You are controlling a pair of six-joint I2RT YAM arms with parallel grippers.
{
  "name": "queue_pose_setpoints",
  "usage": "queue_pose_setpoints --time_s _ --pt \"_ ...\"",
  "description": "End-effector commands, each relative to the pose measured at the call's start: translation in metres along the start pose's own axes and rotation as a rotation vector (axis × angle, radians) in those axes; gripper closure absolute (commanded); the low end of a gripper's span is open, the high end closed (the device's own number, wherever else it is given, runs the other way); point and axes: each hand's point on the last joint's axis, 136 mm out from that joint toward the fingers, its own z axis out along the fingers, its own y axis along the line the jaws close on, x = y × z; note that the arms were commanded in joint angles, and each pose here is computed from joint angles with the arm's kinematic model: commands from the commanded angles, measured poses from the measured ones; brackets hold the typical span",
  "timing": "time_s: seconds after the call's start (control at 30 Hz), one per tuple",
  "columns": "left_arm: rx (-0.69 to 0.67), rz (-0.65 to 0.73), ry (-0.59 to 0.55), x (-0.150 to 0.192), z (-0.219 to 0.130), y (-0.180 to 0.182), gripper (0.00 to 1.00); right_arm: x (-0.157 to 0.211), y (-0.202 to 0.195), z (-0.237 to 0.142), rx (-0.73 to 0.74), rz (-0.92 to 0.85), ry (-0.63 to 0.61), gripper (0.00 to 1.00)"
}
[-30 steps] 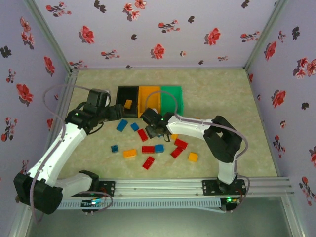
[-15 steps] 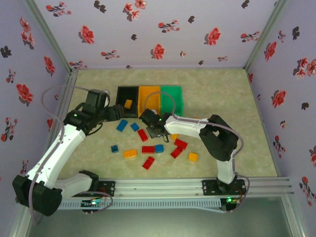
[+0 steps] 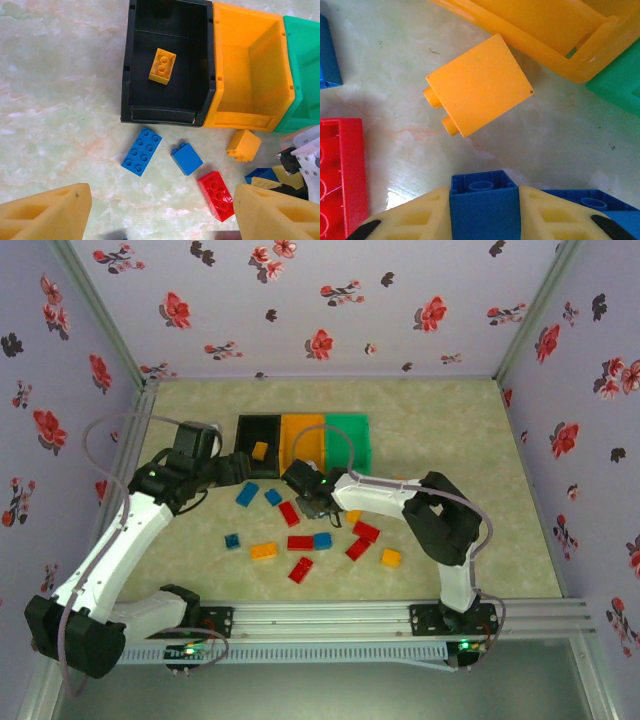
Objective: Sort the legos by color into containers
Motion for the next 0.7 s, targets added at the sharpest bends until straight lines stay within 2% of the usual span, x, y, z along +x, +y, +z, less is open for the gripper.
queue_pose_setpoints --time_s 0.0,0.37,0.67 --pt "-0.022 0.024 0.006 0.005 -0.006 0.005 0.24 0.005 -0.001 0.005 0.021 -0.024 0.033 0.71" --pt "-0.020 0.024 0.000 0.004 -0.008 0.005 0.24 -0.026 -0.015 -0.035 0.039 0.005 -0.057 0.75" --pt "-0.008 0.020 -0.008 0.001 -0.008 0.002 0.24 -0.076 -0.026 -0.068 -0.005 0.051 -0.159 0.77"
